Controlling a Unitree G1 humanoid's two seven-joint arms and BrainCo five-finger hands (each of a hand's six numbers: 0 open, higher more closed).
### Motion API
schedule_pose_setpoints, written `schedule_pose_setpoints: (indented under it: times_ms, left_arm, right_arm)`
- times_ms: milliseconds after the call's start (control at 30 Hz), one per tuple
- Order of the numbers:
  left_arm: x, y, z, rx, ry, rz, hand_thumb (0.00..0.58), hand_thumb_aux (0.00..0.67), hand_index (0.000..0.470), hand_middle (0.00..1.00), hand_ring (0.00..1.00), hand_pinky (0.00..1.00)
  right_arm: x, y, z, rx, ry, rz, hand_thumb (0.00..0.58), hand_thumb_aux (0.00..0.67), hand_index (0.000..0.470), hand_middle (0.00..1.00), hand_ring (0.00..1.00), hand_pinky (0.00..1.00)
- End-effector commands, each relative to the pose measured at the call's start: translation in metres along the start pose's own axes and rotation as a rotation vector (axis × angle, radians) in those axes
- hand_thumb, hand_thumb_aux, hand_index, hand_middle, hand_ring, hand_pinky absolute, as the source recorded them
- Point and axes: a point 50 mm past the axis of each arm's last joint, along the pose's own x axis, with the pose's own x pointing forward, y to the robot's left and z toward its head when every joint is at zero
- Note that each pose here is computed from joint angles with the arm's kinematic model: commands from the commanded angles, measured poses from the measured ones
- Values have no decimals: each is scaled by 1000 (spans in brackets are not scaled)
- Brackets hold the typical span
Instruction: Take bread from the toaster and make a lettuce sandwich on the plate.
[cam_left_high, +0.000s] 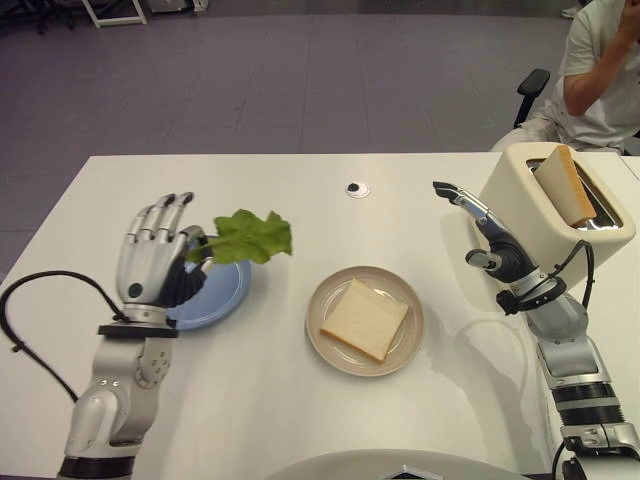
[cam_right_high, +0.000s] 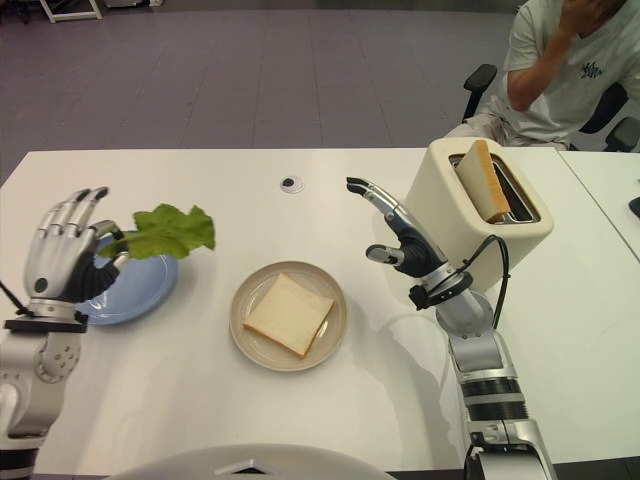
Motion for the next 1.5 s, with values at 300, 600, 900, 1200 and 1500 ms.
schedule_pose_setpoints:
  times_ms: [300, 600, 900, 1200, 1500]
  left_arm:
    - [-2, -47, 79, -323, -198, -134, 580, 670, 470, 0, 0, 0]
    - [-17, -77, 110, -369, -256, -242, 580, 670, 470, 0, 0, 0]
    - [-35, -91, 106, -289, -253, -314, 580, 670, 470, 0, 0, 0]
    - [-35, -89, 106, -228, -250, -306, 0, 0, 0, 0, 0, 0]
    - [-22, -57, 92, -223, -213, -179, 0, 0, 0, 0, 0, 0]
  right_arm:
    - [5, -3, 0, -14, -4, -15, 0, 0, 0, 0, 0, 0]
    - [5, 0, 0, -12, -1, -11, 0, 0, 0, 0, 0, 0]
    - [5, -1, 1, -14, -4, -7, 0, 0, 0, 0, 0, 0]
    - [6, -1, 3, -23, -12, 6, 0, 0, 0, 0, 0, 0]
    - [3, -29, 45, -185, -113, -8, 0, 0, 0, 0, 0, 0]
